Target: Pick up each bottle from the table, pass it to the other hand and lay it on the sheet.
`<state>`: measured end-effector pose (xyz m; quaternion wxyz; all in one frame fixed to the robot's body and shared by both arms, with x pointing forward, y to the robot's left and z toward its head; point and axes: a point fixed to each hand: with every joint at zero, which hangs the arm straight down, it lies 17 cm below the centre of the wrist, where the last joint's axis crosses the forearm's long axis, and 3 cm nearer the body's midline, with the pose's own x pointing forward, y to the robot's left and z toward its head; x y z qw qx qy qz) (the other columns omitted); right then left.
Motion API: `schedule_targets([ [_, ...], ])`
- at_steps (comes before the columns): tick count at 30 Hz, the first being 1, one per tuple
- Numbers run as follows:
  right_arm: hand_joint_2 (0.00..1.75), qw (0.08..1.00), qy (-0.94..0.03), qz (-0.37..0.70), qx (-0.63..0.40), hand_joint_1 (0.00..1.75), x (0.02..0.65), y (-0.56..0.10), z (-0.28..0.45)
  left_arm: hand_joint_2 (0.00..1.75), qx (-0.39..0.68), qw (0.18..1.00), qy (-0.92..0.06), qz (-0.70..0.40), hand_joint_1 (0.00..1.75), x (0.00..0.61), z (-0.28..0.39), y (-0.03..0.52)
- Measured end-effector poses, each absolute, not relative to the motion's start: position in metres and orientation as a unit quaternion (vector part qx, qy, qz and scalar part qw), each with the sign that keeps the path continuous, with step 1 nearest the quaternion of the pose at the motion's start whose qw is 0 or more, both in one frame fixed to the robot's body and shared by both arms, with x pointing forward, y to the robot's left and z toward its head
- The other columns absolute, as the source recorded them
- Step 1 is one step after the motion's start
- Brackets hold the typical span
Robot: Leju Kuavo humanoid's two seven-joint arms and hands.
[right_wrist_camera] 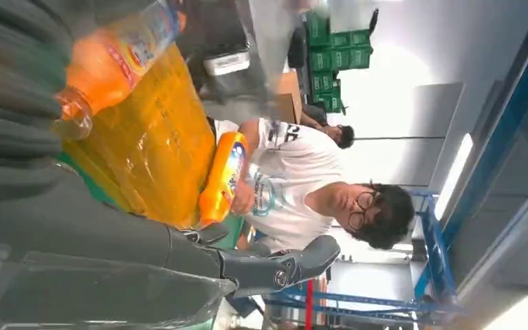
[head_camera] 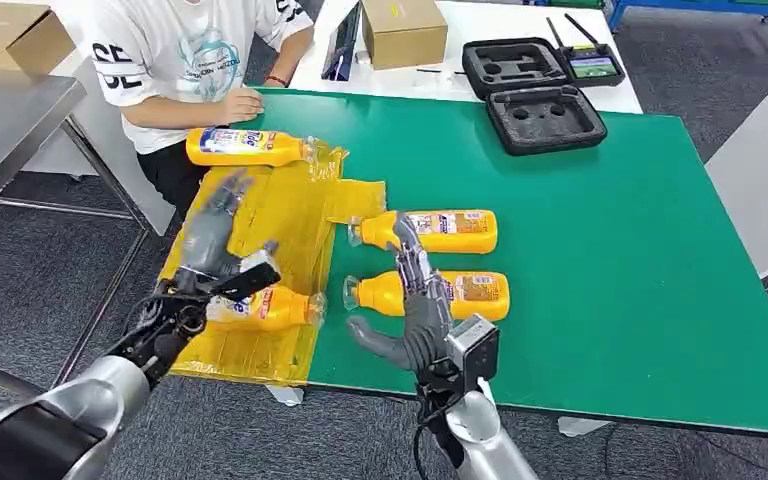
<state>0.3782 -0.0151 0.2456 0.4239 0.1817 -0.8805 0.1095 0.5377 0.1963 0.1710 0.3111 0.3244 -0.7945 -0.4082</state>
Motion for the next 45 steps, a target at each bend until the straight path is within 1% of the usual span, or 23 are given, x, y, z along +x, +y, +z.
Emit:
schedule_targets([
  [2, 1.75, 0.427, -0.878, 0.111, 0.187, 0.0, 0.377, -0.011, 0.243, 0.0, 0.337, 0.285, -0.8, -0.405, 0.0, 0.528, 0.18, 0.192],
  [5, 1.75, 0.43, -0.876, 0.119, 0.184, 0.0, 0.375, -0.006, 0.238, 0.0, 0.368, 0.265, -0.821, -0.346, 0.0, 0.516, 0.216, 0.2],
  [7, 1.75, 0.428, -0.878, 0.132, 0.168, 0.0, 0.374, -0.005, 0.234, 0.0, 0.388, 0.259, -0.835, -0.291, 0.0, 0.509, 0.245, 0.217],
  [11, 1.75, 0.43, -0.877, 0.17, 0.131, 0.0, 0.375, -0.004, 0.222, 0.0, 0.413, 0.254, -0.848, -0.214, 0.0, 0.492, 0.277, 0.245],
  [21, 1.75, 0.432, -0.874, 0.185, 0.125, 0.0, 0.375, -0.005, 0.215, 0.0, 0.44, 0.238, -0.85, -0.166, 0.0, 0.473, 0.302, 0.269],
  [24, 1.75, 0.44, -0.865, 0.221, 0.094, 0.0, 0.38, -0.003, 0.206, 0.0, 0.434, 0.252, -0.855, -0.132, 0.0, 0.468, 0.304, 0.282],
  [25, 1.75, 0.443, -0.861, 0.24, 0.075, 0.0, 0.383, -0.003, 0.201, 1.75, 0.429, 0.259, -0.858, -0.115, 0.0, 0.465, 0.303, 0.288],
  [27, 1.75, 0.45, -0.843, 0.293, 0.02, 0.0, 0.396, -0.011, 0.185, 1.75, 0.409, 0.289, -0.863, -0.065, 0.0, 0.459, 0.294, 0.304],
  [30, 1.75, 0.445, -0.81, 0.375, -0.071, 0.0, 0.422, -0.031, 0.161, 1.75, 0.373, 0.346, -0.861, 0.01, 0.0, 0.446, 0.264, 0.331],
  [33, 1.75, 0.439, -0.772, 0.437, -0.143, 0.0, 0.459, -0.057, 0.142, 1.75, 0.342, 0.389, -0.854, 0.049, 0.0, 0.431, 0.232, 0.34],
  [36, 1.75, 0.448, -0.729, 0.481, -0.188, 0.0, 0.492, -0.089, 0.122, 1.75, 0.319, 0.418, -0.849, 0.056, 0.0, 0.421, 0.208, 0.336],
  [39, 1.75, 0.46, -0.689, 0.517, -0.217, 0.0, 0.508, -0.113, 0.1, 1.75, 0.304, 0.433, -0.847, 0.055, 0.0, 0.416, 0.196, 0.331],
  [45, 1.75, 0.472, -0.643, 0.544, -0.258, 0.0, 0.536, -0.147, 0.086, 1.75, 0.292, 0.444, -0.846, 0.04, 0.0, 0.413, 0.186, 0.321],
])
